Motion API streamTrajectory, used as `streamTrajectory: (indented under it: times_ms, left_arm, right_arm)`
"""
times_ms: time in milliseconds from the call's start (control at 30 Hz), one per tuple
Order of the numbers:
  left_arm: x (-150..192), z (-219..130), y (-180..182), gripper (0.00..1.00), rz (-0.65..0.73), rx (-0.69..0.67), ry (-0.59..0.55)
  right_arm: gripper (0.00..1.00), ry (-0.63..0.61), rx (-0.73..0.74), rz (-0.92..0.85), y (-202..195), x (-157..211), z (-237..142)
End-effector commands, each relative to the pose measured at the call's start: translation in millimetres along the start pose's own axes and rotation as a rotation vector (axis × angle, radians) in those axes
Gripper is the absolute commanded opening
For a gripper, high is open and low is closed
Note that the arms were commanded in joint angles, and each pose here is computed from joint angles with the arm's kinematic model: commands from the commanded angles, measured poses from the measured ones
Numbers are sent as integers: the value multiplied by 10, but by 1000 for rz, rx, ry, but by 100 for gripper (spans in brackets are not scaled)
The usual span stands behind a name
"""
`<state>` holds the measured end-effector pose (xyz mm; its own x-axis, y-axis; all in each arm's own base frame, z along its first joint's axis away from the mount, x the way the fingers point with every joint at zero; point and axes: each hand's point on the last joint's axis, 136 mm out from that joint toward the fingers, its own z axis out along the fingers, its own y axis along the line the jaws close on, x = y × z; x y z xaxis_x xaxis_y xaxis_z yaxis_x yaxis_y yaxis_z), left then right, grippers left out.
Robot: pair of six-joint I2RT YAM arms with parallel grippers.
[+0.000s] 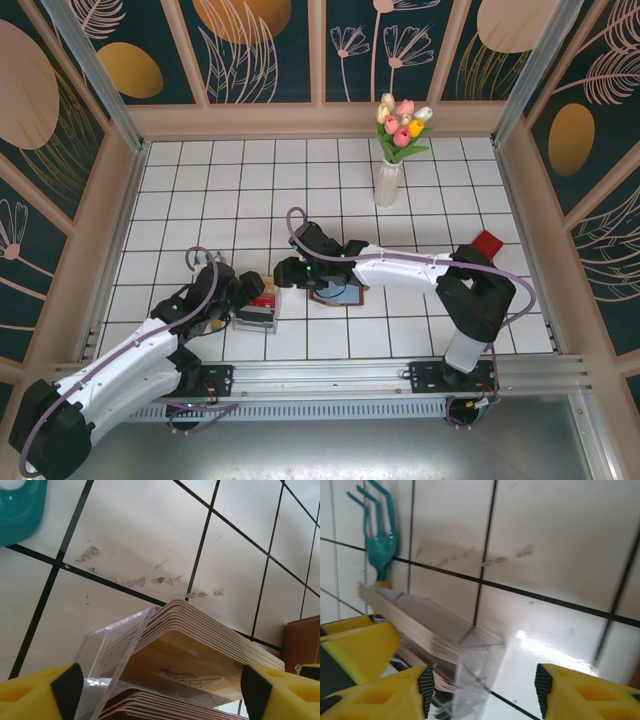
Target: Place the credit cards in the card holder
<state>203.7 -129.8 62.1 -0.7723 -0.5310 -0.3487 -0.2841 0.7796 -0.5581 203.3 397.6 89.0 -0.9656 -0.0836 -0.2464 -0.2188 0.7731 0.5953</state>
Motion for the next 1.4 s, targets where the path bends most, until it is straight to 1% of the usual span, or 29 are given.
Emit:
streamTrajectory:
  times_ms: [0,167,300,433,600,967,1067,1200,1367]
  left_arm:
    - [42,18,-62,80,-17,48,19]
    - [37,46,-108,70,-22,68,19]
    - [33,77,-153,62,-23,85,21]
    - [-38,112,-275,59,-22,119,1]
    - [-212,189,-494,55,11,144,-49]
    - [-592,463,-1035,55,143,154,-122]
    - [-640,582,-1180,56,170,171,-118]
    - [-700,793,-1374,56,205,187,-96]
    - [-847,986,-1667,58,268,211,-87]
  right_arm:
    - [50,58,-98,11,158,62,135]
    - [43,88,-78,25,146,21,276]
    - [42,79,-113,31,211,-67,285]
    - [42,51,-138,56,218,-255,258]
    - [42,17,-131,87,62,-540,245]
    - [42,-72,-93,114,-290,-1023,149]
    - [42,-100,-79,125,-413,-1167,105]
    - [42,-125,-99,150,-542,-1340,32]
    - [43,-162,-89,168,-656,-1527,-90]
